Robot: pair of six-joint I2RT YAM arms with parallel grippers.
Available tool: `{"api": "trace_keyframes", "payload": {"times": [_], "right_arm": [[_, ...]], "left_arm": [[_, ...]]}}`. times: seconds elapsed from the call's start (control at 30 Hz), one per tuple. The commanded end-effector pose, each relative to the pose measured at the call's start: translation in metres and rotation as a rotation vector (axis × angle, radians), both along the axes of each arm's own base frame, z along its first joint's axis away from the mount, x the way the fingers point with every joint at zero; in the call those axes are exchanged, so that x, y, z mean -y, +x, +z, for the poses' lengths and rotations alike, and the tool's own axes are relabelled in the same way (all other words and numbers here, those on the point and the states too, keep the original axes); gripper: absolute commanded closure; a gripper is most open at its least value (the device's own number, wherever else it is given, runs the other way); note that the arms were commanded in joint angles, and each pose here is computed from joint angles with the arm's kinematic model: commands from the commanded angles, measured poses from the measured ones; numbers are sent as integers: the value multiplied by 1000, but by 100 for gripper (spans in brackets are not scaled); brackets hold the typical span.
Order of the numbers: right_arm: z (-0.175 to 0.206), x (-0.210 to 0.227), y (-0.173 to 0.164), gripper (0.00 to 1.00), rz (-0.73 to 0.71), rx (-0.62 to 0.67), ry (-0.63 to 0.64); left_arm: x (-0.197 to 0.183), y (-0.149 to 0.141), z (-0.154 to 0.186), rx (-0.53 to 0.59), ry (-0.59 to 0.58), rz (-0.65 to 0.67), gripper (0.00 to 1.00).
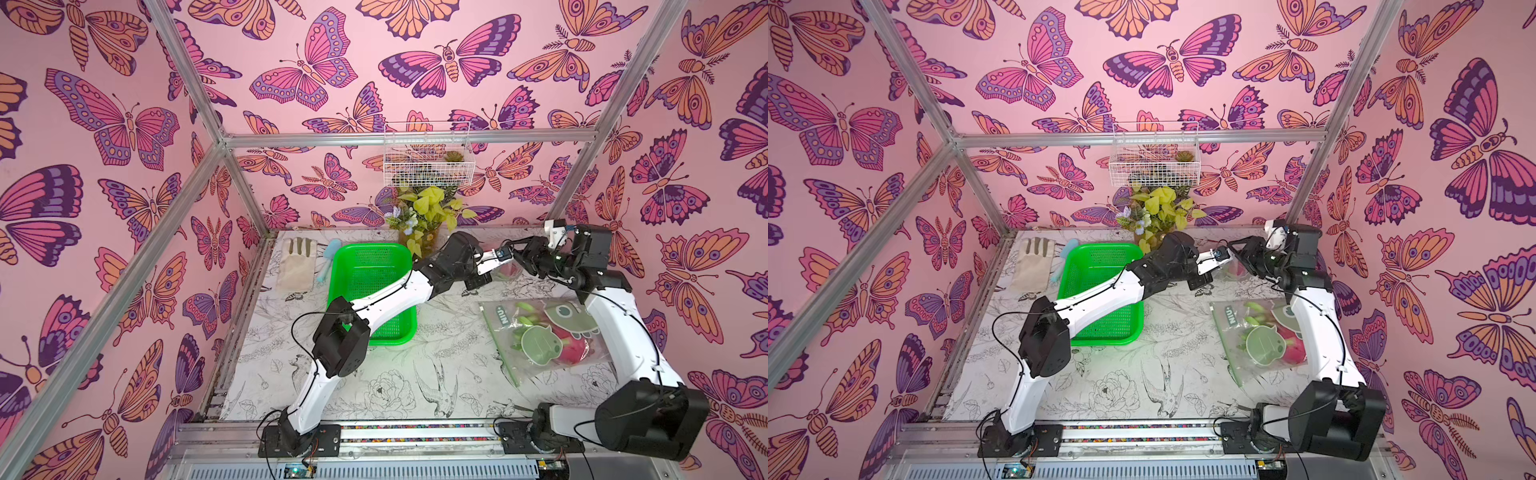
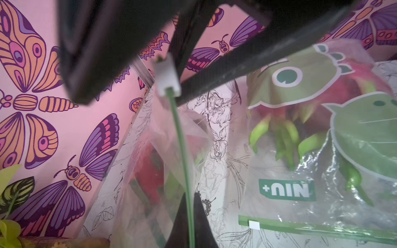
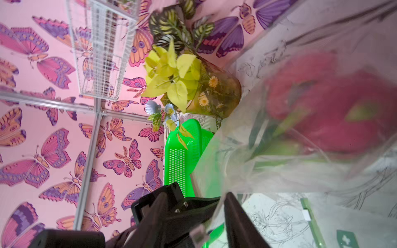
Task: Open the zip-top bag and take out the dragon fruit
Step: Pick up the zipper food storage bag at the corner of the board.
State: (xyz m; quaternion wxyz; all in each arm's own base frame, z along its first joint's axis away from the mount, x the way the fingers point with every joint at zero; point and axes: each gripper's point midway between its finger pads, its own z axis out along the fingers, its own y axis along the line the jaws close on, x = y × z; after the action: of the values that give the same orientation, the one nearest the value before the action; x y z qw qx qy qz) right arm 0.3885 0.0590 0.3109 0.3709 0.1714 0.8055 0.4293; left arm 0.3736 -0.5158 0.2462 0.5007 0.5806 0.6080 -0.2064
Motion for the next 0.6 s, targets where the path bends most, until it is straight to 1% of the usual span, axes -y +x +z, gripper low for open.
{"api": "trace_keyframes", "payload": {"times": [0.0,0.1,0.2,0.3,0.37,0.47,0.57], "right_arm": [[60,1,-1,43,68,283,-129],[73,3,1,41,106,367,-164],[87,7,2,41,146,474,-148],[99,1,-5,42,243,568,-144],[102,-8,-14,42,339,644,-165],[98,-15,-27,43,426,732,-231],[91,-27,-50,47,576,883,-309]], "left_arm": [[-15,-22,79,-37,-125,-60,100],[-19,-27,99,-83,-143,-76,100],[-24,-28,118,-94,-159,-80,100],[-30,-27,134,-102,-179,-79,100],[-32,-27,139,-105,-181,-83,100],[-39,-29,141,-111,-170,-99,100],[-45,-33,142,-136,-166,-122,100]]}}
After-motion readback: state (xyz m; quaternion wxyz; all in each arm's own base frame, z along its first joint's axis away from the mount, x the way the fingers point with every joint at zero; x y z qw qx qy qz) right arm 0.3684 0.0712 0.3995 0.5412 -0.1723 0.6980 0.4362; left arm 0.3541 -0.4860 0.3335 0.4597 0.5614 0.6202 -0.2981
